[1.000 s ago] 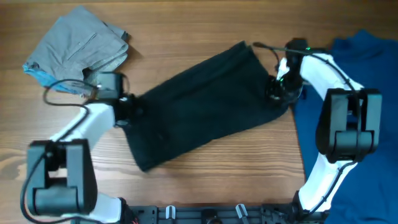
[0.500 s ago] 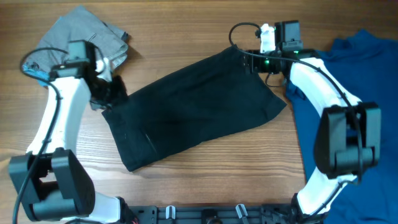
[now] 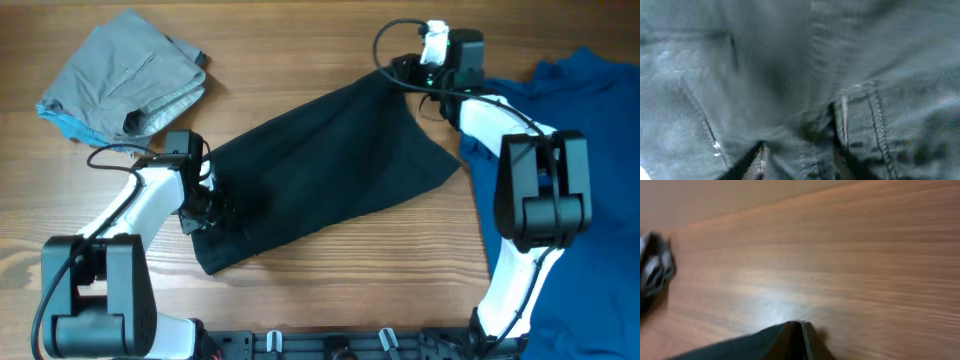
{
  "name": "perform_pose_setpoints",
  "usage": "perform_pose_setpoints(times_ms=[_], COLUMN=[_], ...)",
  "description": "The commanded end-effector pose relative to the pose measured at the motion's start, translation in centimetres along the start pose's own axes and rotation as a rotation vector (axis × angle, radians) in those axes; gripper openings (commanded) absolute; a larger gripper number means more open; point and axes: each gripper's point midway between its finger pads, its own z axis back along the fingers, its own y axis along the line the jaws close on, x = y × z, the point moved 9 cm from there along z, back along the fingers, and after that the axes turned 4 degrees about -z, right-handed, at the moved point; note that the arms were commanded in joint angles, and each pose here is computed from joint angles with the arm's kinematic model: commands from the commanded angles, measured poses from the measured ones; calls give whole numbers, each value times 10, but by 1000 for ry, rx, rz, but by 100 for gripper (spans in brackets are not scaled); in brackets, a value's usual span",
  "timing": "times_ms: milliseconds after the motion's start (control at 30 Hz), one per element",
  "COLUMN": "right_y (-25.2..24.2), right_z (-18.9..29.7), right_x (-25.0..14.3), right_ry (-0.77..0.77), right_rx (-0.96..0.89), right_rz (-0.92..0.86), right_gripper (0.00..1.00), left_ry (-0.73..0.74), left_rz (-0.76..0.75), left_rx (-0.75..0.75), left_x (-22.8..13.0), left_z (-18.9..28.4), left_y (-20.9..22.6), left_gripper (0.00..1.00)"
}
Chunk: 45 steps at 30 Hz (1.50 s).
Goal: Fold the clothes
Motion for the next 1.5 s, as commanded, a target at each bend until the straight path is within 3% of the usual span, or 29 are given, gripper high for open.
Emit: perform_pose_setpoints(times_ms=[0, 133, 233, 267, 300, 367, 500, 533, 633, 667, 767, 833, 933, 1033, 1267, 1300, 1400, 1467], right_y=[-24, -7, 2, 0, -3, -10, -42, -57, -80, -80, -77, -76, -76, -76, -76, -76, -71, -58], right_z=[17, 92, 112, 111, 108, 101, 94, 95, 109, 111, 115, 115, 115, 115, 115, 115, 121, 135], right_x=[14, 27, -21, -46, -70, -110, -134, -128, -118, -116, -114, -113, -113, -113, -113, -113, -107, -90], right_ry=[-18, 133, 424, 529, 609, 710, 703, 631, 567, 573, 582, 582, 586, 584, 583, 582, 575, 529], right_rx=[-40, 61, -84, -189, -266, -311, -442, -520, -493, -426, -400, -399, -392, -391, -391, -391, -389, -377], right_rz=[-71, -215, -391, -415, -416, -445, -481, -518, -699, -704, -672, -669, -649, -647, -648, -645, -641, -587], right_gripper=[56, 48, 23, 13, 9, 6, 4, 4, 6, 9, 13, 14, 15, 15, 16, 16, 15, 15], left_ry=[-67, -143, -271, -288, -282, -221, -141, -126, -6, 30, 70, 95, 144, 156, 23, 15, 29, 74], left_rz=[3, -85, -105, -108, -109, -108, -115, -108, -49, -15, 47, 64, 43, 84, 78, 77, 94, 189], left_rx=[106, 86, 47, 42, 39, 52, 77, 80, 133, 157, 16, -45, -265, -284, -243, -229, -206, -140], left_x=[9, 43, 69, 71, 74, 70, 58, 55, 38, 34, 31, 25, 6, -11, -25, -25, -27, -23], left_z=[-9, 49, 85, 85, 81, 66, 51, 52, 55, 57, 57, 46, 15, -10, -54, -55, -55, -37], left_y=[11, -10, -26, -27, -27, -26, -18, -16, 3, 13, 17, 18, 10, 17, 11, 12, 16, 33], left_gripper=[49, 53, 56, 48, 29, 12, 13, 16, 55, 61, 81, 89, 91, 90, 66, 48, 9, 4])
